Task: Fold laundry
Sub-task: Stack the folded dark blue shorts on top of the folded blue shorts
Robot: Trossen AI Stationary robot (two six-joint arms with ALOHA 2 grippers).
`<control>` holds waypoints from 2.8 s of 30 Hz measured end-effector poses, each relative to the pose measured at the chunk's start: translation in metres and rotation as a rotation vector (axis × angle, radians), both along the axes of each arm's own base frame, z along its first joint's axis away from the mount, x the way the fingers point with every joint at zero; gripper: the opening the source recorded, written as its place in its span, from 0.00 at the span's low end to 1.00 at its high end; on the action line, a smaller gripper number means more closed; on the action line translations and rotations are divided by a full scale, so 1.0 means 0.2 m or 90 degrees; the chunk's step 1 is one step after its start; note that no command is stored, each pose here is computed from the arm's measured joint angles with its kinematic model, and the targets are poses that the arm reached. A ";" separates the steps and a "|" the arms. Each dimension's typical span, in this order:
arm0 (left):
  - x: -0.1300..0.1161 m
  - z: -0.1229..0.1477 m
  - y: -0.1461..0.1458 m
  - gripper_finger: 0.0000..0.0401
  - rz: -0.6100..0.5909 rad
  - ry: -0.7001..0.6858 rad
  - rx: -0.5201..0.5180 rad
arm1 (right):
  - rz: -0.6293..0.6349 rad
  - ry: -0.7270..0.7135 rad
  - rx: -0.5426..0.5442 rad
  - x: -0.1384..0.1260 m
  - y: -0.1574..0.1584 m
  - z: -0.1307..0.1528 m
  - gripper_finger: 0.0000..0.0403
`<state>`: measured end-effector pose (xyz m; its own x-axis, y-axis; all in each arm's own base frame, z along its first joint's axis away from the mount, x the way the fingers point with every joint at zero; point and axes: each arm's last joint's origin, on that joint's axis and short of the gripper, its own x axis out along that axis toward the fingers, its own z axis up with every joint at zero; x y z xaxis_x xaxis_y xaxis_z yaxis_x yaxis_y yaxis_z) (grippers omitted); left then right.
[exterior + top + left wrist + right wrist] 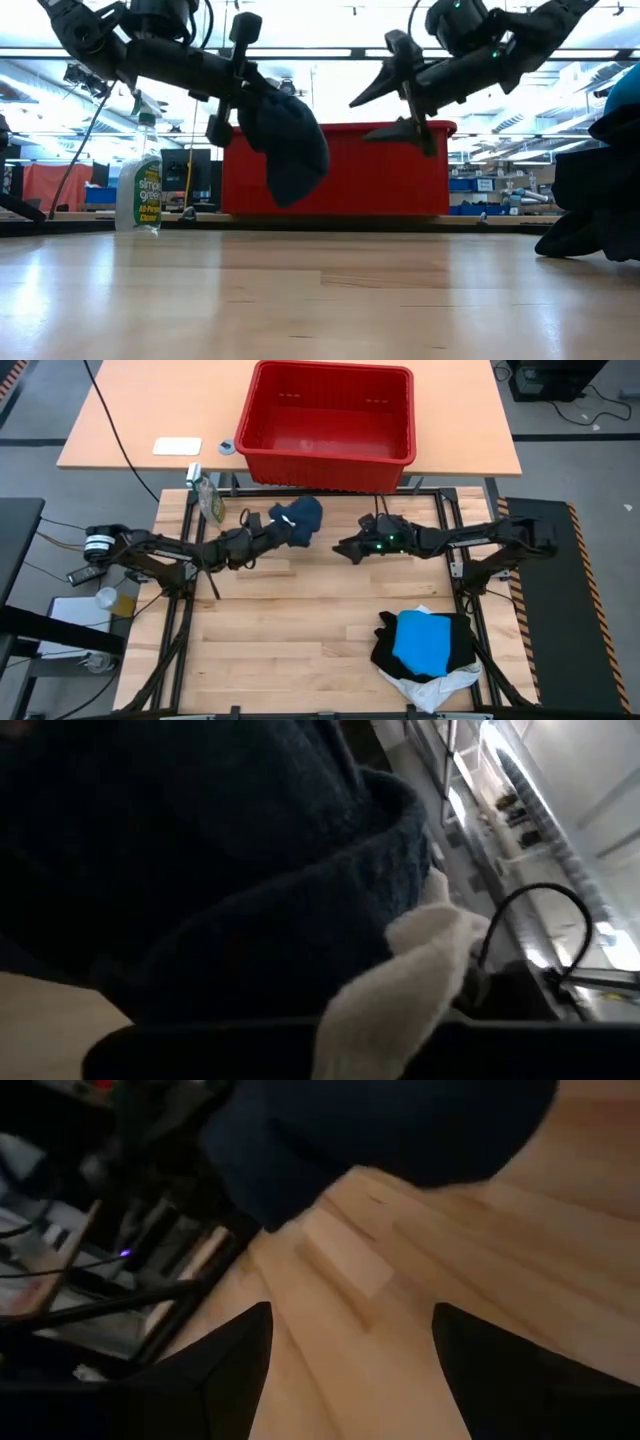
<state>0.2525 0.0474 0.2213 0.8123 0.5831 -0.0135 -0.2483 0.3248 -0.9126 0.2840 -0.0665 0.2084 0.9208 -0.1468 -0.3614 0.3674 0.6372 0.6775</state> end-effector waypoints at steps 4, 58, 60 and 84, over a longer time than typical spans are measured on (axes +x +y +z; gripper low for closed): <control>0.01 0.03 0.01 0.02 -0.011 -0.016 -0.018 | 0.022 -0.030 -0.006 0.02 0.01 0.01 0.70; 0.11 0.24 -0.23 0.45 -0.215 0.032 0.133 | 0.307 -0.070 -0.521 0.23 0.05 0.25 0.68; 0.11 0.25 -0.24 0.41 -0.220 0.027 0.139 | 0.335 -0.062 -0.539 0.18 0.10 0.31 0.67; 0.91 0.33 -0.67 0.29 -0.472 -0.019 0.242 | 0.521 0.061 -0.415 -0.58 0.65 0.60 0.66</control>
